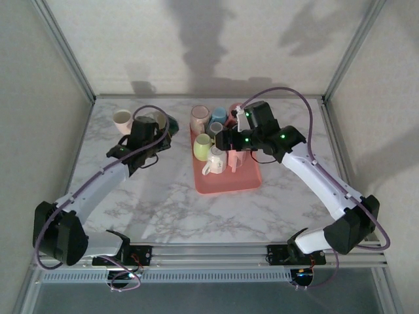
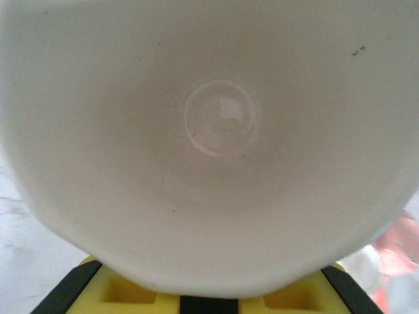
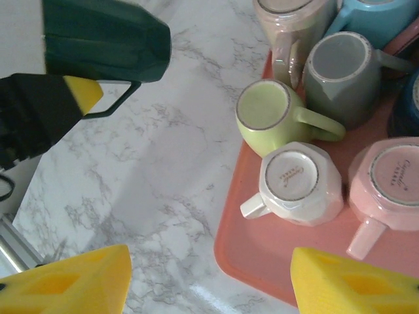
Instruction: Turn the mug right side up
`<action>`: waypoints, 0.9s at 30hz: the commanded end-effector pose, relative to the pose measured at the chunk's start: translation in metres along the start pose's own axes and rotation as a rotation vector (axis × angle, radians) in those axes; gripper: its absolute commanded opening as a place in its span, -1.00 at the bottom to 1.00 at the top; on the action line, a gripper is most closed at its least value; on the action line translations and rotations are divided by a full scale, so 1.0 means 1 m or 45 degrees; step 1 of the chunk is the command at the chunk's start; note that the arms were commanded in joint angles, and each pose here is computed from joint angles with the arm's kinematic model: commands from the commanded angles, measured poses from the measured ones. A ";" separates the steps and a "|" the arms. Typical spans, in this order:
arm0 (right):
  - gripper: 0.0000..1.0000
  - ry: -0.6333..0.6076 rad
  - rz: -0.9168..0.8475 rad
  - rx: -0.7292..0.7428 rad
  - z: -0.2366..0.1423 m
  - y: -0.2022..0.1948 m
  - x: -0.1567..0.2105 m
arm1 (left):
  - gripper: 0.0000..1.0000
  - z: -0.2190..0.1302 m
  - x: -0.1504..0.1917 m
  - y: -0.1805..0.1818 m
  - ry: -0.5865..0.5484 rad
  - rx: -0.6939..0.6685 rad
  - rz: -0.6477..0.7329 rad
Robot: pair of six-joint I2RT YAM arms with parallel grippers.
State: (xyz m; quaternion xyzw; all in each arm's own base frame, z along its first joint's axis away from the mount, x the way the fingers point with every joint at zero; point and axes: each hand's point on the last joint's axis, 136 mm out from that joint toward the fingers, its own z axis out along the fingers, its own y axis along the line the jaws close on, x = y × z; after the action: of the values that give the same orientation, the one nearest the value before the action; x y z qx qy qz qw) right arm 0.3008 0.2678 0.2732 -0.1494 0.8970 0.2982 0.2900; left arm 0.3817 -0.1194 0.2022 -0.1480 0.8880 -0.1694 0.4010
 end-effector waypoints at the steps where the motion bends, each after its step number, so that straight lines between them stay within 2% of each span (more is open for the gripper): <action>1: 0.33 -0.010 -0.034 -0.040 -0.005 0.009 -0.010 | -1.00 -0.002 -0.039 0.011 -0.089 -0.086 0.081; 8: 0.33 0.006 -0.035 -0.049 0.003 0.010 -0.011 | -1.00 0.024 -0.053 0.052 -0.036 -0.319 0.154; 19: 0.34 0.021 -0.032 -0.051 0.011 0.008 -0.010 | -1.00 0.083 -0.073 0.084 0.049 -0.528 0.236; 27: 0.35 0.042 -0.040 -0.051 0.019 0.006 -0.008 | -1.00 0.121 -0.073 0.098 0.114 -0.582 0.264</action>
State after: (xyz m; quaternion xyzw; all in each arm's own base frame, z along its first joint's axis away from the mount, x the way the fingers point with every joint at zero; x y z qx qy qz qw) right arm 0.3085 0.2801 0.2554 -0.1634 0.9028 0.2979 0.2638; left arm 0.4879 -0.0385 0.1098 -0.1294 0.9453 0.0467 0.2957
